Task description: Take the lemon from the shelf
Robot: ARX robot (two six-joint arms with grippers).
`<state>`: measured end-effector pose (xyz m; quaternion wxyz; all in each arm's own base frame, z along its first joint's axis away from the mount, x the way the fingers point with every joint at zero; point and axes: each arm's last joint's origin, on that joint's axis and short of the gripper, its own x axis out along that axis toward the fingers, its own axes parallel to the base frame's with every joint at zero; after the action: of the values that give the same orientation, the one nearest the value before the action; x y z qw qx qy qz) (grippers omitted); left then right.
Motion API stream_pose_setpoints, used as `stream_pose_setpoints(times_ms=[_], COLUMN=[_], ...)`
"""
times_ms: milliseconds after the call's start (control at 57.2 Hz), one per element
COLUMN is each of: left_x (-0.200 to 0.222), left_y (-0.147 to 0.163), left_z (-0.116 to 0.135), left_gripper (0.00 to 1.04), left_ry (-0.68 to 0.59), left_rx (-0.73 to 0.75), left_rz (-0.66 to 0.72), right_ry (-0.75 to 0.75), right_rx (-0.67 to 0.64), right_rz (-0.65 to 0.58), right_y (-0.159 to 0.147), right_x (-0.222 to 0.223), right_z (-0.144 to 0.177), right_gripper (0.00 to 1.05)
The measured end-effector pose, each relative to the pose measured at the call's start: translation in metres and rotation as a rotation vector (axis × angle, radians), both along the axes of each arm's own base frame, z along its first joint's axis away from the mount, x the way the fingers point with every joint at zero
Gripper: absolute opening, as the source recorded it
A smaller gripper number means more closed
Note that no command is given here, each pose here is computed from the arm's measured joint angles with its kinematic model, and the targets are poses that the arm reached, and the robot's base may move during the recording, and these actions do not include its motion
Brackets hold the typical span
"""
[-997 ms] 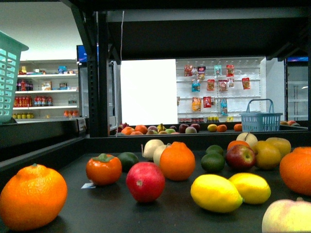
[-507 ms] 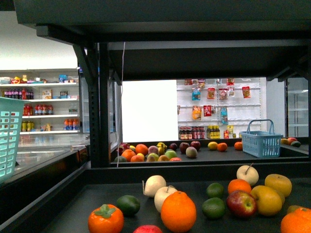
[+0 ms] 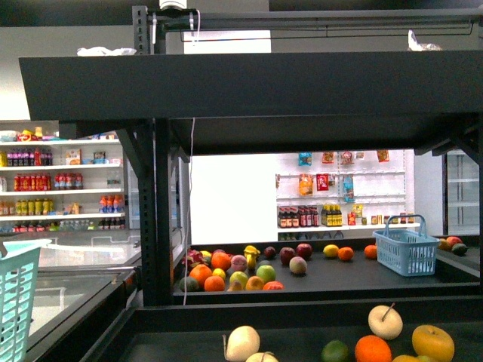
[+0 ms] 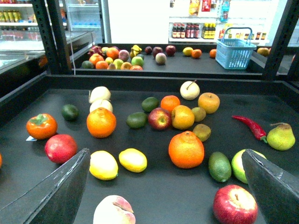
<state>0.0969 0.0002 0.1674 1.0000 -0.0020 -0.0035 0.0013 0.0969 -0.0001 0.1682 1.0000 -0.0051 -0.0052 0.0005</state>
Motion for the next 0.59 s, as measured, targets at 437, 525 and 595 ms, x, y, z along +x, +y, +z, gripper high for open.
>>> stream_pose_setpoints(times_ms=[437,525,595], left_x=[0.0000,0.0000,0.0000], left_y=[0.0000,0.0000,0.0000], left_z=[0.0001,0.0001,0.0001], left_gripper=[0.97,0.97,0.97], left_ry=[-0.001,-0.001,-0.001], left_rx=[0.000,0.000,0.000], left_rz=[0.000,0.000,0.000], right_ry=[0.000,0.000,0.000], right_rx=[0.000,0.000,0.000], right_rz=[0.000,0.000,0.000], right_y=[0.0000,0.0000,0.0000], right_x=[0.0000,0.0000,0.0000], right_z=[0.0000,0.0000,0.0000], right_gripper=[0.97,0.97,0.97])
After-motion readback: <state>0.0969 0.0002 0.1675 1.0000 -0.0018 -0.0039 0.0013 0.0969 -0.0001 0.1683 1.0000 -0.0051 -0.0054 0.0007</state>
